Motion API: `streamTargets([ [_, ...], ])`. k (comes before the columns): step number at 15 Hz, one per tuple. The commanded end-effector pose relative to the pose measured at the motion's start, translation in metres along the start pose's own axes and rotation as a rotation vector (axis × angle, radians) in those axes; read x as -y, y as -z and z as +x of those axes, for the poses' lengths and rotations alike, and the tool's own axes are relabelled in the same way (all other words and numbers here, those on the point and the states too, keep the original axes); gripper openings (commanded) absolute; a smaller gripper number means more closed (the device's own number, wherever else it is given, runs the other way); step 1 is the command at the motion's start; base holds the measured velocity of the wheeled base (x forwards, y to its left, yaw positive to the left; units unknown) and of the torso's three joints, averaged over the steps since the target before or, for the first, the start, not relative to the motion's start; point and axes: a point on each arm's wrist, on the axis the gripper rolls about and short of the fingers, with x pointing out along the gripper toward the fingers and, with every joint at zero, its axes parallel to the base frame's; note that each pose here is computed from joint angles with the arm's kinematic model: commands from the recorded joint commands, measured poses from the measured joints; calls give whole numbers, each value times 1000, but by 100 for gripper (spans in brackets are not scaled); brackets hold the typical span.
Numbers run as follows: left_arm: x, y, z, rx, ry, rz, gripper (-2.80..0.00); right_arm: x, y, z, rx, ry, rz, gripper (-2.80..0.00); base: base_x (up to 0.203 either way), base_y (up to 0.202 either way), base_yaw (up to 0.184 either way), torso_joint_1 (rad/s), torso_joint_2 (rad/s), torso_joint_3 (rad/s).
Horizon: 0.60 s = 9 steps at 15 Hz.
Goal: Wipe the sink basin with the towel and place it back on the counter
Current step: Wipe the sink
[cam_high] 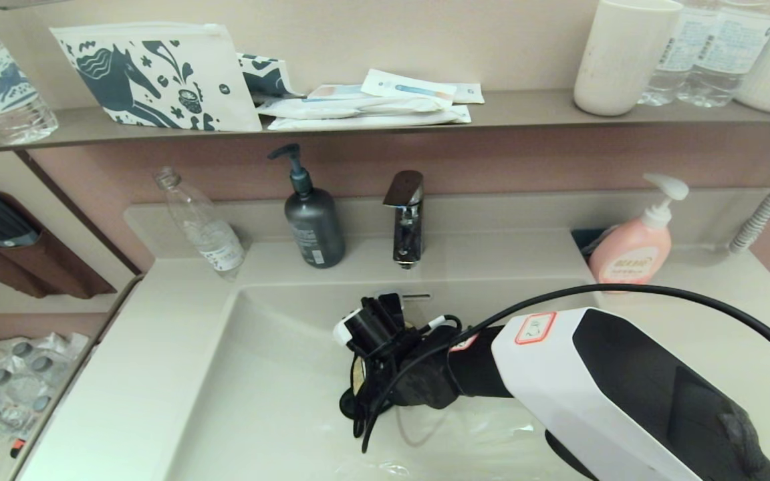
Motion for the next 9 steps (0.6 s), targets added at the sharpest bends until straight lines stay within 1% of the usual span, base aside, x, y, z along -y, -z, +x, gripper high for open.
streamTargets([
  [1, 0, 0, 0, 0, 0, 0, -280, 6, -2, 2, -8, 21, 2, -280, 0, 0, 0, 0, 0, 0],
  [3, 0, 0, 0, 0, 0, 0, -280, 12, -7, 0, -10, 34, 7, -280, 0, 0, 0, 0, 0, 0],
  [6, 0, 0, 0, 0, 0, 0, -280, 22, -4, -2, -44, 74, -15, -280, 0, 0, 0, 0, 0, 0],
  [9, 0, 0, 0, 0, 0, 0, -280, 30, 0, -7, -66, 94, -28, -280, 0, 0, 0, 0, 0, 0],
])
